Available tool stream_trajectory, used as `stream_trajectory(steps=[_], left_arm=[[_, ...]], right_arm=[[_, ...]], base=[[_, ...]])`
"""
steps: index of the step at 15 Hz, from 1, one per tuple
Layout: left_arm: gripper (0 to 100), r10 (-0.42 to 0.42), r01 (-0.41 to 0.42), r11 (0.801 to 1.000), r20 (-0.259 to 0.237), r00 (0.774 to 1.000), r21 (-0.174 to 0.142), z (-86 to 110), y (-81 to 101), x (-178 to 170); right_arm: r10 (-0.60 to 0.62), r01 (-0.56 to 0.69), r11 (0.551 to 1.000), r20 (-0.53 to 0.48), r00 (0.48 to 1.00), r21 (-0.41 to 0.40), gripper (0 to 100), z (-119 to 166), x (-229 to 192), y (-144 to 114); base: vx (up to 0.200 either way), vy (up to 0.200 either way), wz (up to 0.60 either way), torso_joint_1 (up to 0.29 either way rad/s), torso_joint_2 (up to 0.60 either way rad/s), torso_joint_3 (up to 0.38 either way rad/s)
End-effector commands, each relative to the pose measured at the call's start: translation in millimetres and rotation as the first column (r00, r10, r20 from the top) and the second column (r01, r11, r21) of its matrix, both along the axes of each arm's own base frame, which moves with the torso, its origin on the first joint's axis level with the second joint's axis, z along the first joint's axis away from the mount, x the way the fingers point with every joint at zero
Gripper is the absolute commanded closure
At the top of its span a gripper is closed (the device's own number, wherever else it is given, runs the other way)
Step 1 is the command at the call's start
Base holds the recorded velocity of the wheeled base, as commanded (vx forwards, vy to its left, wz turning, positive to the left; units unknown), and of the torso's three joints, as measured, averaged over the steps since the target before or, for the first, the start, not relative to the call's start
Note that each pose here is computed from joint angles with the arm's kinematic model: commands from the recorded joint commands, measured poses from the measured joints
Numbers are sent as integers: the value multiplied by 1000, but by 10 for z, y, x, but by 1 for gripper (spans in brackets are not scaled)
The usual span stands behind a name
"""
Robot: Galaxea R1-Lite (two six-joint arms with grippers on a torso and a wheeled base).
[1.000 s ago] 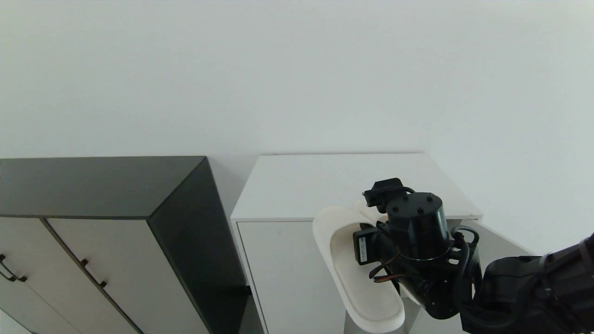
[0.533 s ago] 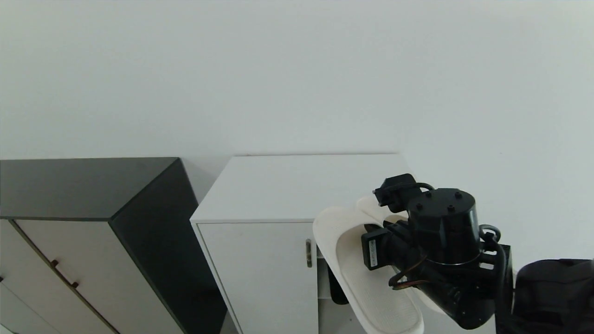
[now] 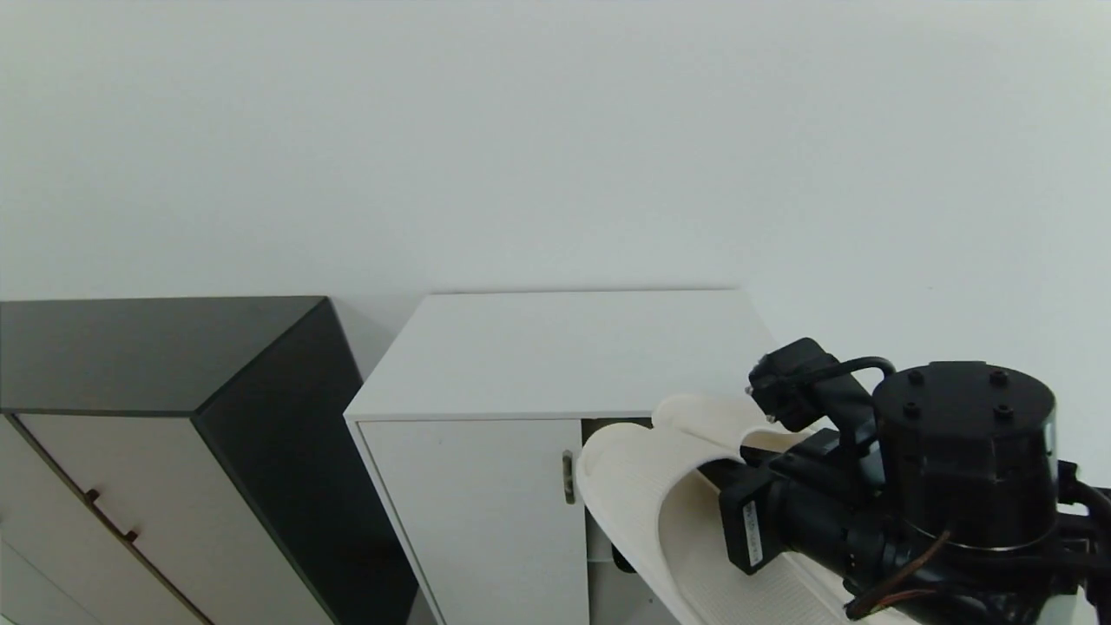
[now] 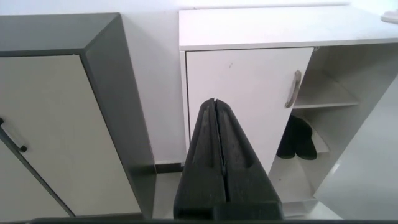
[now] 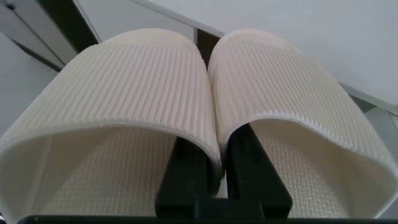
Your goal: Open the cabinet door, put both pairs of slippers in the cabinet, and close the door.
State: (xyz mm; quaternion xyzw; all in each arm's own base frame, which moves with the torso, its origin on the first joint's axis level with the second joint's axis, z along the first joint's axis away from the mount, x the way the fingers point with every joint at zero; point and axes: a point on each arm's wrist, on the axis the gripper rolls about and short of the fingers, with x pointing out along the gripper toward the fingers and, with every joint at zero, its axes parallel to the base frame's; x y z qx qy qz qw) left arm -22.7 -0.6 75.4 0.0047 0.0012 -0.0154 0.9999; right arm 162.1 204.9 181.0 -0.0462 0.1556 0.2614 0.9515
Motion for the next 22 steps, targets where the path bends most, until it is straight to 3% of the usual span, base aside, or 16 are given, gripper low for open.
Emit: stream_trajectory(steps=[1,9,22], left_arm=[[100,0,0,1000,-1,1000,0,1,0,1],[100,0,0,1000,-1,1000,0,1,0,1],[100,0,0,1000,-1,1000,-2,1,0,1]], right_arm=[[4,-4,1000,5,1000,-14,100,-10,-39,-61],[28,-28,998,-10,1000,-56,100,-102,-56,-83],[26,-27,997,-19,999,-68,100,-146,-50,-76]], base=[[0,0,0,0,0,0],[0,0,0,-22,49,30],[0,0,0,-216,522,311]])
